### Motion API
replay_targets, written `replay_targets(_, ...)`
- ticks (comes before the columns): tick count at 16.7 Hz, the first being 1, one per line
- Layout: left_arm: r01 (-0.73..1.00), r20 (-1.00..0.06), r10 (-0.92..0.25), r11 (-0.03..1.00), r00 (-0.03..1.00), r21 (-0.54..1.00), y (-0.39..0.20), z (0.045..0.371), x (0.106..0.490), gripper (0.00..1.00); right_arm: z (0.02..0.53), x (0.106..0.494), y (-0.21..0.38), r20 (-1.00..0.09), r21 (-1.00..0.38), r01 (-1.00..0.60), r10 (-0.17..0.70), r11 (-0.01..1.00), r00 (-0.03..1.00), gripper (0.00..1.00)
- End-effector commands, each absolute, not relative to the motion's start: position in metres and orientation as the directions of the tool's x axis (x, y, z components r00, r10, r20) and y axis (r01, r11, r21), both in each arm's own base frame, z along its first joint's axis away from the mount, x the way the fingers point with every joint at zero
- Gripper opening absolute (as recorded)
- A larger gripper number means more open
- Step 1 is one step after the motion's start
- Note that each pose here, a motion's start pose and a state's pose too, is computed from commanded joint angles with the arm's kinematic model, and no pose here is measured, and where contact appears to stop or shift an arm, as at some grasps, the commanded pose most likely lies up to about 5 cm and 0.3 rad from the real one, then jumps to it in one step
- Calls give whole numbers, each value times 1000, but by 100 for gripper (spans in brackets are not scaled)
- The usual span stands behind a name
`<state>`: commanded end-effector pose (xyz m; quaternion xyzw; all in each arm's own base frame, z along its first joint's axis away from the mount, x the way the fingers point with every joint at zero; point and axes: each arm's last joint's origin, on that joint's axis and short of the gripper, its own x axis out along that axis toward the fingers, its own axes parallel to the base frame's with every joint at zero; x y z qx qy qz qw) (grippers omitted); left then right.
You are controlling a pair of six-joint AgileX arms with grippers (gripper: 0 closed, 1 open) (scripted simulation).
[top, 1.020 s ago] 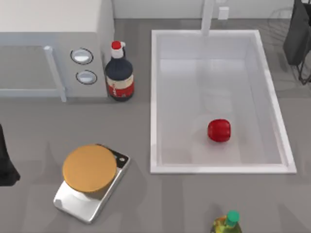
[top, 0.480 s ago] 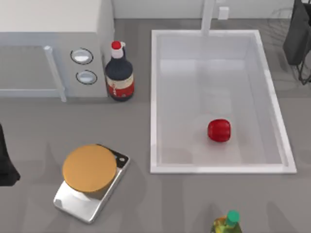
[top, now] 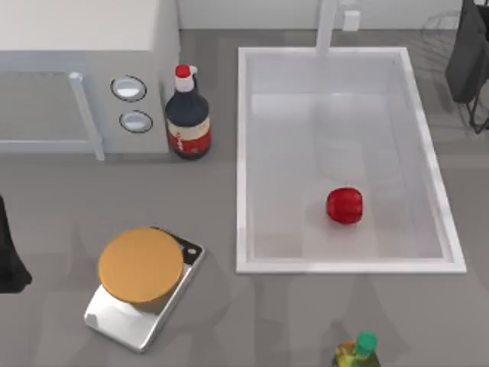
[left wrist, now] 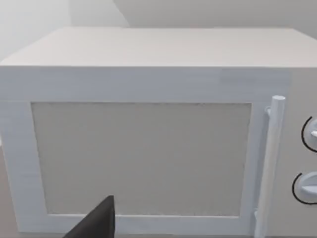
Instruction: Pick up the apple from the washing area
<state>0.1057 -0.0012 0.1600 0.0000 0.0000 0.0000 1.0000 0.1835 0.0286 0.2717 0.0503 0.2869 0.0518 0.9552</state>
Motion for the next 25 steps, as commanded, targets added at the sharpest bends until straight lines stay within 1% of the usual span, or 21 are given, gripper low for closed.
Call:
replay_targets(4, 0, 0, 0, 1000, 1000, 0, -1, 160, 106, 100, 287, 254, 59, -748, 147, -55, 147, 988, 648, 100)
replay_targets(8, 0, 0, 0, 1000, 1000, 0, -1, 160, 106, 100, 269, 326, 101, -895, 129, -27, 128, 991, 427, 100)
replay_targets(12, 0, 0, 0, 1000, 1000, 0, -1, 160, 106, 100, 226, 380, 143, -973, 81, -4, 80, 997, 217, 100)
replay_targets(15, 0, 0, 0, 1000, 1000, 0, -1, 160, 106, 100, 191, 404, 168, -995, 39, 6, 38, 999, 95, 100)
replay_targets(17, 0, 0, 0, 1000, 1000, 0, -1, 160, 106, 100, 173, 413, 179, -999, 17, 9, 17, 1000, 39, 100)
replay_targets(19, 0, 0, 0, 1000, 1000, 0, -1, 160, 106, 100, 161, 417, 185, -1000, 3, 10, 3, 1000, 7, 100)
replay_targets(25, 0, 0, 0, 1000, 1000, 0, -1, 160, 106, 100, 159, 419, 184, -1000, 0, 15, 0, 1000, 0, 100)
